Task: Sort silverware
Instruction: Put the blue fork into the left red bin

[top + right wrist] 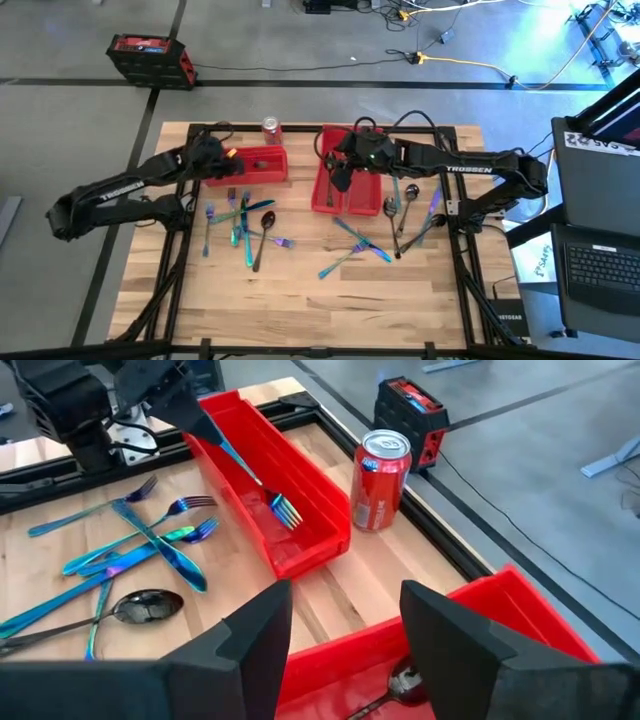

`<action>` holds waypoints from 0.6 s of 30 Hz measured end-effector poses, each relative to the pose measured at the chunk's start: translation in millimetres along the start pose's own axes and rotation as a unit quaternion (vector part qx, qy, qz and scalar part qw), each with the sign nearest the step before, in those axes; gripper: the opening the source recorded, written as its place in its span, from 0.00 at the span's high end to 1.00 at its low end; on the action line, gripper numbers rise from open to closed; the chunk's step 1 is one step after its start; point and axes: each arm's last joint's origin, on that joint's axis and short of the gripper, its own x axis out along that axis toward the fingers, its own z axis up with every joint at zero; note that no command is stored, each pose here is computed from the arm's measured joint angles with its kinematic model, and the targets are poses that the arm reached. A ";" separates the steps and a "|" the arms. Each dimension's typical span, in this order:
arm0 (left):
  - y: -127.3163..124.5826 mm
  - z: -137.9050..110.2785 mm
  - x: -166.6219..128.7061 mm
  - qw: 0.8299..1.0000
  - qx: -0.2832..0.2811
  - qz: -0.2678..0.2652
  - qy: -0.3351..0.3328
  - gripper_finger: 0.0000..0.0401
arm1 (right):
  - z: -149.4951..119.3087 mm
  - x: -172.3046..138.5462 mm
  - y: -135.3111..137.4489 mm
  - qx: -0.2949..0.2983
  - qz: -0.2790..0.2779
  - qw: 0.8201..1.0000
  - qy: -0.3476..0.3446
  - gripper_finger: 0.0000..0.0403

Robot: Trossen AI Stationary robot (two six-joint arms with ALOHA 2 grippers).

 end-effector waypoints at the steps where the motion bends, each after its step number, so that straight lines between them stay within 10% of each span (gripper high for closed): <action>1: 0.2 1.4 1.8 1.000 -0.001 -0.001 0.004 1.00 | -0.2 0.0 0.0 0.000 0.000 1.000 0.001 0.57; 18: 13.9 19.2 11.0 0.999 -0.034 0.009 0.014 0.94 | -0.9 1.3 0.3 -0.006 0.000 1.000 0.003 0.57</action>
